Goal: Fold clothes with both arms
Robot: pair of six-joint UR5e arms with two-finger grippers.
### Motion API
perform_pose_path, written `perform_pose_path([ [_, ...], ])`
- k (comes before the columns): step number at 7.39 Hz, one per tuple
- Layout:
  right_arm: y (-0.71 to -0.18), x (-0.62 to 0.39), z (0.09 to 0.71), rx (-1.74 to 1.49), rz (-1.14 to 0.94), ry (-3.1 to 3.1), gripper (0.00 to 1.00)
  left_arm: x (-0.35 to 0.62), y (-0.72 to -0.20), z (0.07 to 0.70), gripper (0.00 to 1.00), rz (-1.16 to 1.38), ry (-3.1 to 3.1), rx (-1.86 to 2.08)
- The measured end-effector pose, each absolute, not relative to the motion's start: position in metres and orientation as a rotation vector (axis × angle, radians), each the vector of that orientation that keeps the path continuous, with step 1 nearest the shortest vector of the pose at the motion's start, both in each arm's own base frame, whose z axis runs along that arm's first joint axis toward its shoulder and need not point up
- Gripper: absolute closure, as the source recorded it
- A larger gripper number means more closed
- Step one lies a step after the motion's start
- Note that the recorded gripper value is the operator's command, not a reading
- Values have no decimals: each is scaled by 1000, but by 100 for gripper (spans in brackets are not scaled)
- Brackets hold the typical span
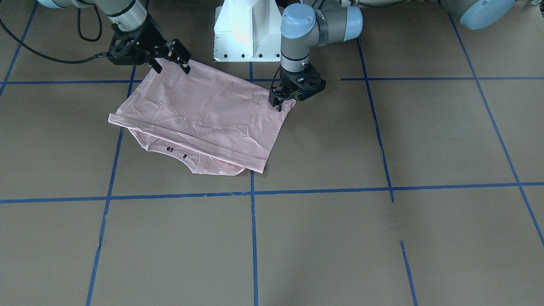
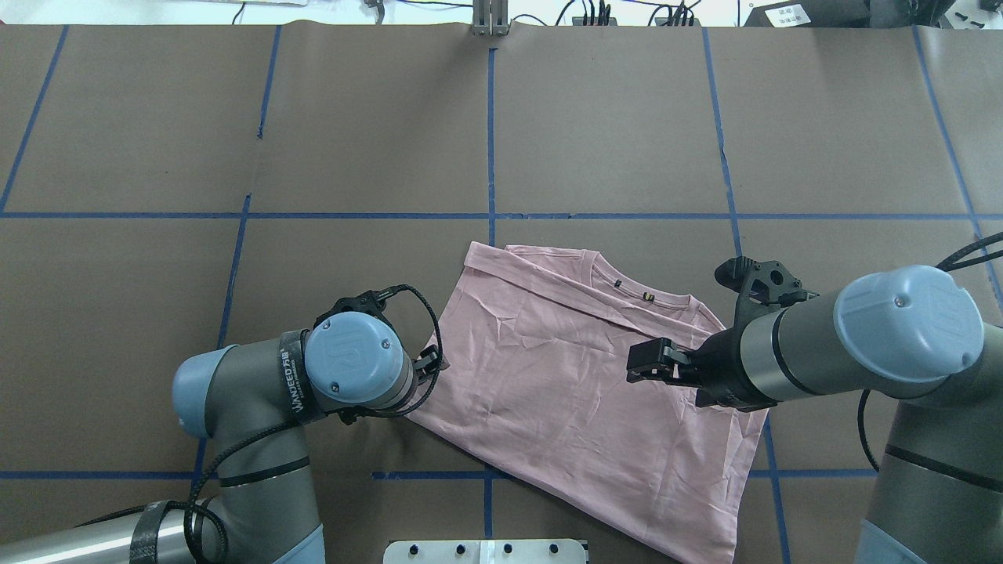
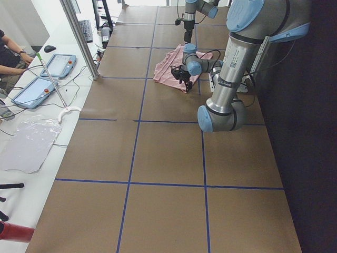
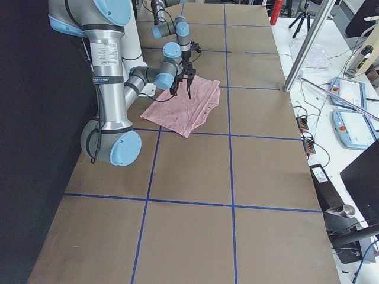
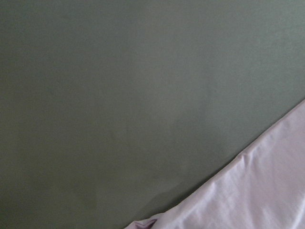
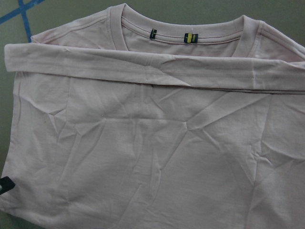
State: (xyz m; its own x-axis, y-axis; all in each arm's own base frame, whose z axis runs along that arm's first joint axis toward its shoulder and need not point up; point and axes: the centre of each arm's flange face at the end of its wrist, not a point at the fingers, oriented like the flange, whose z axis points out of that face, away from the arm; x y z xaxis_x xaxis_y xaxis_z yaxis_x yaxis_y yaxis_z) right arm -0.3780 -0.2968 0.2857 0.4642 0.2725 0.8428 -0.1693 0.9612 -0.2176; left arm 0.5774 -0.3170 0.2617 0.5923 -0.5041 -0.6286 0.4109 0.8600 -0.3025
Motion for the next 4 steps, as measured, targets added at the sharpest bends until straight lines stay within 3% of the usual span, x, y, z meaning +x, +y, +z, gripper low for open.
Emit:
perform_pose_path([
  [2,-298,-377,286,-104,276,-1054,0,580,-312,263,4,-529,767,-135],
  [4,-300,-376,286,-100,279,-1054,0,582,-309,264,14,-524,766,-137],
])
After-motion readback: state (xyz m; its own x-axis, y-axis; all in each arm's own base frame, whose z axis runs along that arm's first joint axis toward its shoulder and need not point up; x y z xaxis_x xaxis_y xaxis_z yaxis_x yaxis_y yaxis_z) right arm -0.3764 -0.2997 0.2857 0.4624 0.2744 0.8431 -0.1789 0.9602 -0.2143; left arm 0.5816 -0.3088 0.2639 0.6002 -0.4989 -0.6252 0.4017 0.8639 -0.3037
